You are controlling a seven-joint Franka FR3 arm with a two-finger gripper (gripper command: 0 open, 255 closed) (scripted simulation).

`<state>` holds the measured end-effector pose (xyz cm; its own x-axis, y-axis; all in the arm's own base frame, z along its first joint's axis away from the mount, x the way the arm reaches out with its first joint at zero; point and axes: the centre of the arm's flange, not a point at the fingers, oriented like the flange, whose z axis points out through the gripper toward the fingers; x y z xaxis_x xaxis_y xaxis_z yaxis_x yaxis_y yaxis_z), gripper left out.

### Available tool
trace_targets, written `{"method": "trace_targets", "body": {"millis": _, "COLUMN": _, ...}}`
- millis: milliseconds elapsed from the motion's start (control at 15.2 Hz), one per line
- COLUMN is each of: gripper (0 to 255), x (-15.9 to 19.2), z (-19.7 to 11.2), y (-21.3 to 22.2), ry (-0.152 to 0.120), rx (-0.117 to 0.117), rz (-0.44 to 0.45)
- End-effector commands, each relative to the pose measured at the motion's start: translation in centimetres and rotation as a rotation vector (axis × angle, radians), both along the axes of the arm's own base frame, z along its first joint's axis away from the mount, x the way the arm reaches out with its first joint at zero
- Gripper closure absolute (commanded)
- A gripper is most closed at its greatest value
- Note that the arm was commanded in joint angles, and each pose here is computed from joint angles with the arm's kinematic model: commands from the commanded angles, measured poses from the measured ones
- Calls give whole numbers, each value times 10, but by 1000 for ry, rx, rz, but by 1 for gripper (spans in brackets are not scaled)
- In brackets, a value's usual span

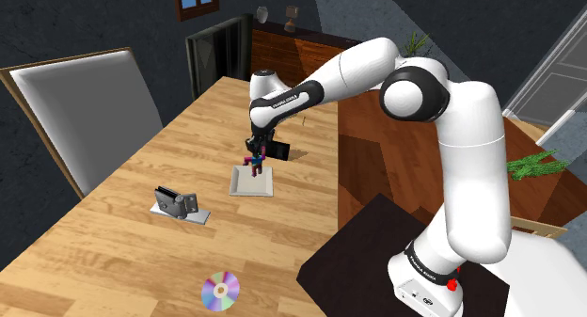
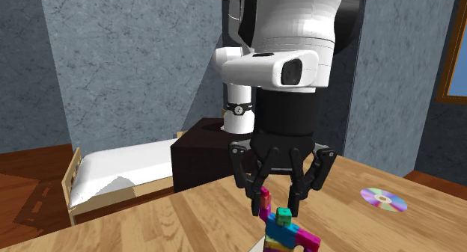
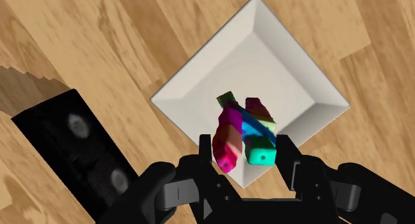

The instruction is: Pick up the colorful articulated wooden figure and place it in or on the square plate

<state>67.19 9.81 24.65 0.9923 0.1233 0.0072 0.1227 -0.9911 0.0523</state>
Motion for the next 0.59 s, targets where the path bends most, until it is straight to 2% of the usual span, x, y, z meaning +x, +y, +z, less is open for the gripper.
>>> {"method": "trace_targets", "body": {"millis": 0, "gripper": 255, "x": 1, "z": -10, "y": 0, "ry": -1, "rx": 0, "rz": 0}}
{"method": "trace_targets", "body": {"millis": 264, "gripper": 255, "x": 1, "z": -33, "y": 0, "ry": -1, "rx": 0, "rz": 0}}
{"method": "trace_targets", "body": {"millis": 528, "gripper": 255, "x": 1, "z": -33, "y": 0, "ry": -1, "rx": 0, "rz": 0}}
